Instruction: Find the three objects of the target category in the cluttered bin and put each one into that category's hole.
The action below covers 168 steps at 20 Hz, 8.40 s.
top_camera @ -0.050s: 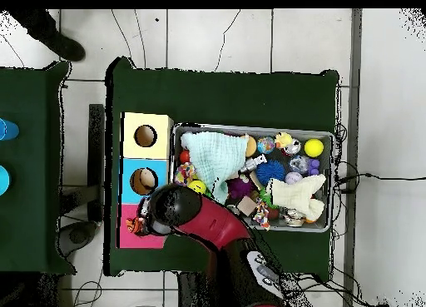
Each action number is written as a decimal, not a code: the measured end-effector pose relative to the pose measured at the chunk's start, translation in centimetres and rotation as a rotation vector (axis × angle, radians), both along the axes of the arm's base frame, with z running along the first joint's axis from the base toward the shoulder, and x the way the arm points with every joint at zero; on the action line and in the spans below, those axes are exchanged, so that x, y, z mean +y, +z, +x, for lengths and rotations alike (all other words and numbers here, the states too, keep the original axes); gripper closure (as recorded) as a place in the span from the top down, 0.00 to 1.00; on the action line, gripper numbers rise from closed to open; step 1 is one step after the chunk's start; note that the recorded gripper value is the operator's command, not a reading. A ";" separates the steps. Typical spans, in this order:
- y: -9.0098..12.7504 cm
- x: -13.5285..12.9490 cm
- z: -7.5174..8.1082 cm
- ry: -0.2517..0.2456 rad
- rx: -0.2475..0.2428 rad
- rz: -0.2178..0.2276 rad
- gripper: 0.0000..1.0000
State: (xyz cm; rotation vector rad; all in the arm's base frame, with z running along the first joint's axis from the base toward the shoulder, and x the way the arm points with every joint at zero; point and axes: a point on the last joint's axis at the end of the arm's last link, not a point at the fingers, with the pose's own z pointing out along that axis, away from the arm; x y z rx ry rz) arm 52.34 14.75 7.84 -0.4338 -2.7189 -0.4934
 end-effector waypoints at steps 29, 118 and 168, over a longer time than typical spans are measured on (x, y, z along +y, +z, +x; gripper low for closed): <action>9.5 7.5 -3.4 0.153 0.082 0.141 1.00; -2.9 9.7 -1.4 0.274 0.417 -0.109 1.00; -3.2 7.4 1.1 0.299 0.372 -0.047 1.00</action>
